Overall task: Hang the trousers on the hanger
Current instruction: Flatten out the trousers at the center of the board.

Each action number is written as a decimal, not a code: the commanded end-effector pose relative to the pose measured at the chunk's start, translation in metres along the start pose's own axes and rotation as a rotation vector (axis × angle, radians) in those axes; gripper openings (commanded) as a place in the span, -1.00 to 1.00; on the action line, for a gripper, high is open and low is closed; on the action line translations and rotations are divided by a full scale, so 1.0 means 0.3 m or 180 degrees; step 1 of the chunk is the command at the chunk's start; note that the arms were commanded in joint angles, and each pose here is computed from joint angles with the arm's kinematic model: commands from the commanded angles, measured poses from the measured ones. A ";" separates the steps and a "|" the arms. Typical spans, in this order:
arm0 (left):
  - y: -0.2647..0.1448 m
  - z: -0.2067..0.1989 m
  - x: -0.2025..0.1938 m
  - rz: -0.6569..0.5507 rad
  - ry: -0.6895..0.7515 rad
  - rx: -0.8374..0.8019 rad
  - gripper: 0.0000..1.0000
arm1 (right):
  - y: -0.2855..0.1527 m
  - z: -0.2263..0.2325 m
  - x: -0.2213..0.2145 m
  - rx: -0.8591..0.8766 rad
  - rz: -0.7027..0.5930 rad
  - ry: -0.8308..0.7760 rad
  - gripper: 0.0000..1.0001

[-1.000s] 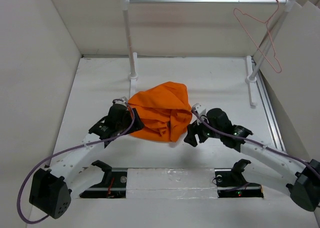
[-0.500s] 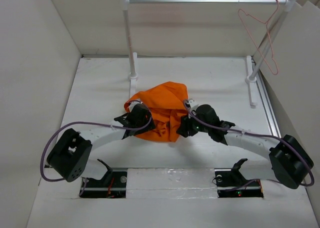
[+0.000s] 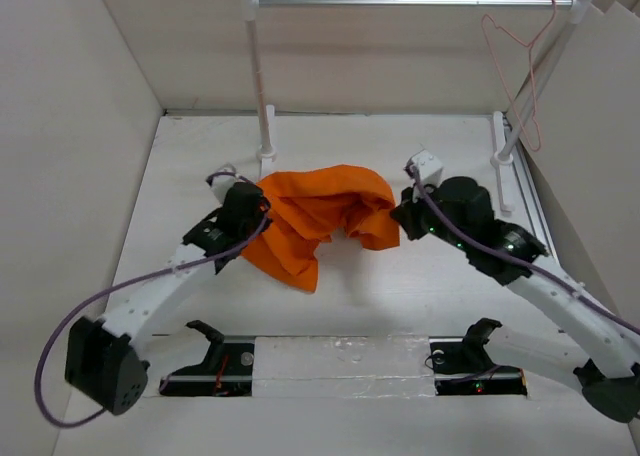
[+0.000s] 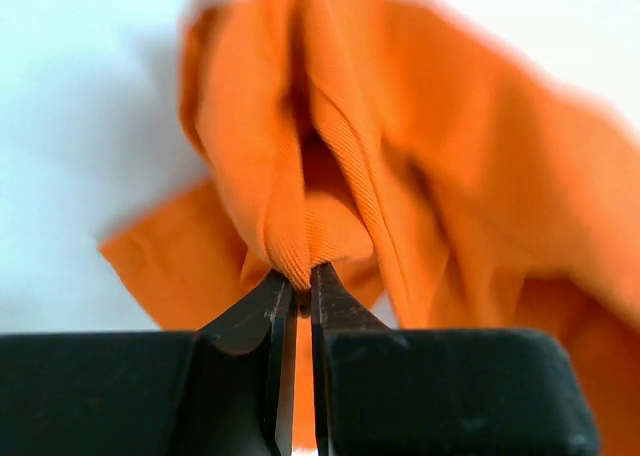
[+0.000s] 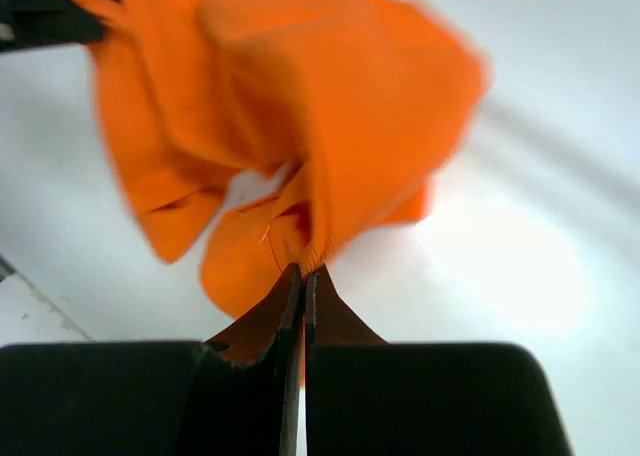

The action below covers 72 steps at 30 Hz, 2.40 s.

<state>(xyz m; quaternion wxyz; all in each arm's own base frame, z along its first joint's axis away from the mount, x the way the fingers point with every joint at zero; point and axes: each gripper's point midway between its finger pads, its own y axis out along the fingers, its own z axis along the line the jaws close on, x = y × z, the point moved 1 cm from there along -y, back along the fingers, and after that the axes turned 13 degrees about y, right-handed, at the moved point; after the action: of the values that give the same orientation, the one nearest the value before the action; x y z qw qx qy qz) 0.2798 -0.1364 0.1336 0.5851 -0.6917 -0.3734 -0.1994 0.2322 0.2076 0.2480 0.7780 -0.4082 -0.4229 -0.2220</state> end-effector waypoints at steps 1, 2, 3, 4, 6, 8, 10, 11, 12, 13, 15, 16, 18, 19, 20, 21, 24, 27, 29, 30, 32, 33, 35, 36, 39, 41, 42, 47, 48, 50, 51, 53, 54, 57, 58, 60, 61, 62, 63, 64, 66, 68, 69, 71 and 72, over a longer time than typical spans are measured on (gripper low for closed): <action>-0.192 0.162 0.241 -0.0720 -0.0182 0.0433 -1.00 | -0.271 -0.036 0.206 -0.0374 -0.0303 -0.0543 -1.00; -0.222 0.246 0.288 -0.0820 -0.0239 0.0642 -1.00 | -0.324 -0.034 0.217 -0.0401 -0.0230 -0.0627 -1.00; -0.275 0.274 0.352 -0.1006 -0.0325 0.0666 -1.00 | -0.368 -0.028 0.265 -0.0415 -0.0299 -0.0729 -1.00; -0.337 0.310 0.400 -0.1199 -0.0400 0.0691 -1.00 | -0.417 -0.018 0.317 -0.0417 -0.0411 -0.0757 -1.00; -0.448 0.398 0.511 -0.1536 -0.0489 0.0917 -1.00 | -0.590 0.028 0.478 -0.0333 -0.0854 -0.0832 -1.00; -0.529 0.444 0.561 -0.1704 -0.0548 0.1163 -1.00 | -0.745 0.074 0.614 -0.0229 -0.1258 -0.0821 -1.00; -0.616 0.440 0.637 -0.1918 -0.0606 0.1195 -1.00 | -0.788 0.090 0.676 -0.0231 -0.1377 -0.0847 -1.00; -0.645 0.453 0.651 -0.1980 -0.0639 0.1277 -1.00 | -0.842 0.083 0.696 -0.0279 -0.1458 -0.0836 -1.00; -0.697 0.451 0.683 -0.2100 -0.0696 0.1268 -1.00 | -0.836 0.068 0.692 -0.0372 -0.1407 -0.0840 -1.00; -0.707 0.445 0.690 -0.2117 -0.0712 0.1260 -1.00 | -0.817 0.027 0.685 -0.0611 -0.1342 -0.0830 -1.00; -0.702 0.448 0.673 -0.2074 -0.0706 0.1290 -1.00 | -0.701 -0.066 0.599 -0.1062 -0.1009 -0.0869 -1.00; -0.681 0.439 0.656 -0.2020 -0.0711 0.1252 -1.00 | -0.672 -0.154 0.570 -0.1512 -0.0906 -0.0829 -1.00; -0.597 0.442 0.578 -0.1753 -0.0678 0.1237 -1.00 | -0.606 -0.268 0.537 -0.2004 -0.0886 -0.0712 -1.00; -0.581 0.432 0.547 -0.1681 -0.0676 0.1163 -1.00 | -0.505 -0.361 0.428 -0.2223 -0.0548 -0.0685 -1.00; -0.543 0.396 0.501 -0.1514 -0.0695 0.0952 -1.00 | -0.508 -0.483 0.442 -0.2565 -0.0751 -0.0400 -1.00; -0.477 0.387 0.427 -0.1285 -0.0646 0.0885 -1.00 | -0.504 -0.552 0.416 -0.2679 -0.0839 -0.0242 -1.00; -0.359 0.304 0.256 -0.0757 -0.0544 0.0362 -0.80 | -0.423 -0.791 0.251 -0.3013 -0.0770 0.0412 -0.53; -0.344 0.256 0.161 -0.0531 -0.0530 -0.0012 -0.15 | -0.377 -0.879 0.163 -0.3081 -0.0560 0.0682 0.45; -0.361 0.278 0.154 -0.0575 -0.0523 0.0052 -0.04 | -0.331 -0.861 0.159 -0.2833 -0.0485 0.0702 0.50; -0.380 0.280 0.172 -0.0639 -0.0483 0.0078 -0.03 | -0.311 -0.836 0.170 -0.2693 -0.0501 0.0657 0.51; -0.396 0.293 0.208 -0.0752 -0.0417 0.0192 0.13 | -0.262 -0.743 0.218 -0.2231 -0.0656 0.0491 0.42; -0.395 0.282 0.240 -0.0774 -0.0379 0.0202 0.16 | -0.225 -0.702 0.207 -0.2034 -0.0630 0.0390 -0.01; -0.384 0.261 0.287 -0.0855 -0.0290 0.0172 0.24 | -0.105 -0.521 0.204 -0.1267 -0.0580 0.0154 -0.50; -0.359 0.233 0.321 -0.0875 -0.0233 0.0115 0.33 | -0.007 -0.406 0.147 -0.0819 -0.0323 -0.0040 -0.88; -0.274 0.199 0.350 -0.0710 -0.0186 0.0165 0.34 | 0.117 -0.248 0.064 -0.0349 0.0139 -0.0347 -1.00; -0.260 0.196 0.388 -0.0740 -0.0196 0.0253 0.33 | 0.170 -0.090 -0.012 0.0036 0.0477 -0.0647 -0.87; -0.278 0.193 0.440 -0.0857 -0.0222 0.0303 0.33 | 0.210 -0.049 -0.055 0.0139 0.0643 -0.0769 -0.35; -0.343 0.150 0.691 -0.1462 0.0041 0.0290 0.56 | 0.331 0.160 -0.135 0.0602 0.0764 -0.1122 0.54; -0.283 0.139 0.724 -0.1331 0.0161 0.0367 0.56 | 0.363 0.173 -0.149 0.0674 0.0797 -0.1114 0.57; -0.187 0.118 0.697 -0.0996 0.0332 0.0329 0.56 | 0.440 0.203 -0.175 0.0746 0.0912 -0.1128 0.57; -0.102 0.108 0.675 -0.0782 0.0437 0.0349 0.56 | 0.457 0.245 -0.190 0.0843 0.0947 -0.1201 0.58; -0.021 0.109 0.633 -0.0499 0.0464 0.0283 0.54 | 0.510 0.275 -0.201 0.0862 0.0994 -0.1325 0.58; 0.045 0.122 0.596 -0.0312 0.0477 0.0271 0.53 | 0.527 0.316 -0.145 0.0900 0.0860 -0.1384 0.59; 0.148 0.191 0.532 -0.0001 0.0242 0.0126 0.46 | 0.604 0.374 -0.133 0.1063 0.0788 -0.1463 0.66; 0.171 0.220 0.520 0.0069 0.0157 0.0086 0.45 | 0.616 0.407 -0.142 0.1249 0.0817 -0.1462 0.67; 0.219 0.219 0.431 0.0364 0.0123 -0.0062 0.41 | 0.674 0.427 -0.176 0.1358 0.0941 -0.1499 0.69; 0.231 0.219 0.400 0.0455 0.0125 -0.0097 0.41 | 0.675 0.459 -0.188 0.1432 0.0961 -0.1532 0.69; 0.241 0.213 0.365 0.0552 0.0147 -0.0178 0.41 | 0.676 0.496 -0.203 0.1522 0.0960 -0.1589 0.69; 0.254 0.222 0.302 0.0712 0.0130 -0.0194 0.41 | 0.686 0.505 -0.198 0.1550 0.0931 -0.1588 0.71; 0.259 0.216 0.272 0.0783 0.0121 -0.0266 0.41 | 0.685 0.553 -0.188 0.1691 0.0854 -0.1577 0.71; 0.264 0.233 0.190 0.0954 0.0075 -0.0260 0.41 | 0.703 0.579 -0.200 0.1816 0.0894 -0.1537 0.71; 0.269 0.235 0.150 0.1031 0.0046 -0.0296 0.41 | 0.721 0.606 -0.186 0.1882 0.0881 -0.1495 0.67; 0.269 0.241 0.122 0.1094 0.0022 -0.0285 0.41 | 0.730 0.608 -0.184 0.1877 0.0880 -0.1495 0.32; 0.267 0.245 0.100 0.1147 0.0013 -0.0290 0.41 | 0.731 0.609 -0.182 0.1797 0.0859 -0.1513 -0.70; 0.258 0.253 0.081 0.1180 0.0007 -0.0264 0.41 | 0.673 0.651 -0.173 0.1859 0.0775 -0.1617 -1.00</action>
<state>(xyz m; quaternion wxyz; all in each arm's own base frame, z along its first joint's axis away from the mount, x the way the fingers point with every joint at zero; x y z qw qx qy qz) 0.3451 -0.0541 0.0719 0.6015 -0.7614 -0.2257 -0.0869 0.2638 0.4612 0.1214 0.7636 -0.3186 -0.5450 0.1360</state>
